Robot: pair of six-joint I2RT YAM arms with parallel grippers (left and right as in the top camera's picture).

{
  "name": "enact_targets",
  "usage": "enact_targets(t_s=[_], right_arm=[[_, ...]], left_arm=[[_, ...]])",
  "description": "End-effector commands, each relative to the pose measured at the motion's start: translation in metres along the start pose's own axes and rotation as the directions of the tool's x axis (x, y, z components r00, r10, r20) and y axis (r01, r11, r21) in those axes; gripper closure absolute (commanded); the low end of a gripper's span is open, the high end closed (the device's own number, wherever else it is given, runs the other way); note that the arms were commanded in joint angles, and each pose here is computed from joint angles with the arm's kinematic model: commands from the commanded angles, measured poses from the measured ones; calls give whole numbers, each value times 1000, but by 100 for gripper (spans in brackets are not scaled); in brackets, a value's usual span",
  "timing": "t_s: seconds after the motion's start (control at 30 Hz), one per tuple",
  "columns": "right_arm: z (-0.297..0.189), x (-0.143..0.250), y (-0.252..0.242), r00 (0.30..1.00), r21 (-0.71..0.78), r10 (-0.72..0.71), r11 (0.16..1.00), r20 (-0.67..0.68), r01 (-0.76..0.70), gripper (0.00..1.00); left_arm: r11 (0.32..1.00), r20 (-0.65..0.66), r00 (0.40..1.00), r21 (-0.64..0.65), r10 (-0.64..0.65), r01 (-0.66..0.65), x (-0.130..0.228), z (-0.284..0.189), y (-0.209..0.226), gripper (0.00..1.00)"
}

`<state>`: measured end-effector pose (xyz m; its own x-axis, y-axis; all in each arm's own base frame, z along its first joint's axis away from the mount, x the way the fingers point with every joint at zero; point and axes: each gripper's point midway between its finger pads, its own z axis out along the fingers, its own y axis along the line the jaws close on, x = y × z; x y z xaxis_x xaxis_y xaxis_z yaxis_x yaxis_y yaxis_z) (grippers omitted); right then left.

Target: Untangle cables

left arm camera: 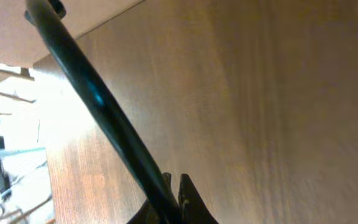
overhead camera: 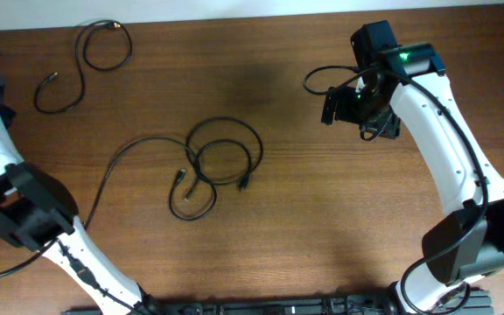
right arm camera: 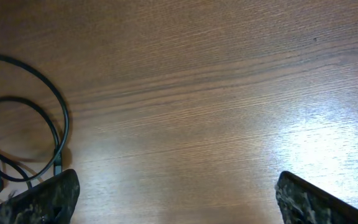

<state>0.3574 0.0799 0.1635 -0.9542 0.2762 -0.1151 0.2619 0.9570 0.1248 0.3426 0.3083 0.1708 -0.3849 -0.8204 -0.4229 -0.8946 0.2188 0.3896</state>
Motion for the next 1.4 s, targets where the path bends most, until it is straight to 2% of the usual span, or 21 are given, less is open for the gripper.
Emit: enact_targets(t_s=[0.0, 0.03, 0.07, 0.1, 0.23, 0.27, 0.33, 0.37, 0.43, 0.53, 0.63, 0.73, 0.83, 0.87, 0.97, 1.03, 1.13, 1.27, 1.37], right_arm=[[1, -2, -3, 1000, 16, 7, 1000, 5, -7, 2], [1, -2, -3, 1000, 16, 7, 1000, 5, -7, 2], [1, -2, -3, 1000, 16, 7, 1000, 5, -7, 2], [1, -2, -3, 1000, 16, 7, 1000, 5, -7, 2], [1, -2, -3, 1000, 16, 7, 1000, 5, -7, 2], [1, -2, -3, 1000, 16, 7, 1000, 5, -7, 2], [1, -2, -3, 1000, 16, 7, 1000, 5, -7, 2], [1, -2, -3, 1000, 16, 7, 1000, 5, -7, 2], [1, -2, -3, 1000, 16, 7, 1000, 5, -7, 2], [1, -2, -3, 1000, 16, 7, 1000, 5, -7, 2], [1, -2, -3, 1000, 16, 7, 1000, 5, -7, 2], [1, -2, -3, 1000, 16, 7, 1000, 5, -7, 2], [1, -2, -3, 1000, 16, 7, 1000, 5, -7, 2], [1, -2, -3, 1000, 16, 7, 1000, 5, -7, 2], [1, -2, -3, 1000, 16, 7, 1000, 5, -7, 2], [1, -2, -3, 1000, 16, 7, 1000, 5, -7, 2], [1, -2, -3, 1000, 16, 7, 1000, 5, -7, 2], [1, -2, -3, 1000, 16, 7, 1000, 5, -7, 2], [1, -2, -3, 1000, 16, 7, 1000, 5, -7, 2]], left_arm=[[995, -20, 996, -32, -92, 92, -12, 23, 21, 92], [993, -26, 993, -30, -112, 111, -15, 27, 25, 86], [992, -48, 991, -5, -129, 128, -15, 31, 24, 62], [985, -123, 981, 73, -149, 158, -10, 36, 16, 34], [963, -232, 967, 217, -109, 160, 1, 33, -5, 26], [917, -299, 954, 388, 35, 88, 16, 20, -31, 23], [791, -324, 913, 612, 248, 2, 41, -7, -62, 23], [741, -324, 889, 671, 325, -27, 54, -18, -71, 23], [729, -371, 815, 679, 446, -90, 96, -33, -79, 24], [720, -393, 748, 675, 535, -160, 136, -44, -93, 23], [671, -364, 668, 688, 649, -278, 196, -52, -126, 22], [605, -272, 651, 710, 709, -362, 251, -59, -173, 21], [489, -102, 648, 746, 755, -452, 293, -85, -217, 23], [498, -73, 663, 723, 745, -480, 297, -88, -223, 24], [596, -40, 717, 590, 696, -545, 299, -84, -222, 28], [632, -59, 731, 554, 679, -542, 303, -82, -217, 30], [672, -13, 765, 489, 644, -556, 285, -75, -216, 30], [678, 34, 798, 507, 601, -532, 241, -119, -206, 32], [652, 3, 781, 548, 625, -524, 251, -130, -205, 30]])
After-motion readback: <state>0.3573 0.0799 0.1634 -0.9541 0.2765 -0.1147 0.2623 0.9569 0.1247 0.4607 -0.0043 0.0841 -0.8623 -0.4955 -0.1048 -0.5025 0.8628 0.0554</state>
